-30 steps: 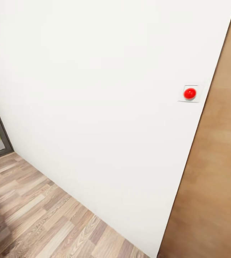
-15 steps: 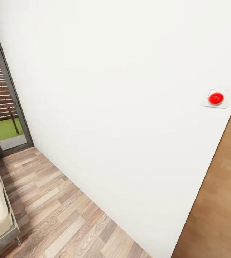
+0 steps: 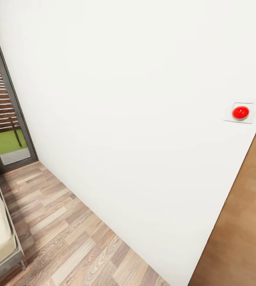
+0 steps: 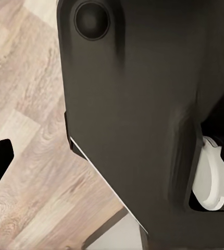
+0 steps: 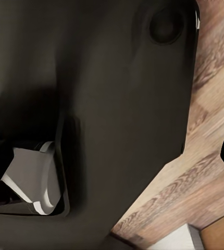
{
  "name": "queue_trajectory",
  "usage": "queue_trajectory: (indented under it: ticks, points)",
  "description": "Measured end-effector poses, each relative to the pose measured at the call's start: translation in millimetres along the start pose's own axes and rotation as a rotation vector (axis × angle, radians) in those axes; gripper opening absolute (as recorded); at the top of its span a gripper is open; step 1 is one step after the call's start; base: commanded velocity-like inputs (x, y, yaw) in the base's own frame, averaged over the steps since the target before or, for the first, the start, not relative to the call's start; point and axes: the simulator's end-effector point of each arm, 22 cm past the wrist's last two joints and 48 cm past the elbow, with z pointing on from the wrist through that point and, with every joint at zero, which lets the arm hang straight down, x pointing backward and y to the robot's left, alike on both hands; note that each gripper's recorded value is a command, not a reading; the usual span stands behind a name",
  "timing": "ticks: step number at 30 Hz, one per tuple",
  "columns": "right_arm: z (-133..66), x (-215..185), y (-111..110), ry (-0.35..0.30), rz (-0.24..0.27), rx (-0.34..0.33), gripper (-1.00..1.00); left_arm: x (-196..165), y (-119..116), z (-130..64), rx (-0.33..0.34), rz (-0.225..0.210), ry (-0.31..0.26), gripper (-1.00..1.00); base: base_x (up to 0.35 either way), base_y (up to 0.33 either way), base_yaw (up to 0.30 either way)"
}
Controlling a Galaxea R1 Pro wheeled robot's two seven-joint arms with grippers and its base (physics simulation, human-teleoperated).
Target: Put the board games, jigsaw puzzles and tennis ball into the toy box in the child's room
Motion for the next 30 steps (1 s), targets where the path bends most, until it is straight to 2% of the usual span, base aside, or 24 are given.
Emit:
queue_trajectory:
  ticks: [30]
  points:
    - [-0.1, 0.4, 0.0, 0.001, 0.003, 0.001, 1.0, -1.8, 1.6, -0.1, -0.003, -0.012, -0.006, 1.0, 0.0, 0.0, 0.271]
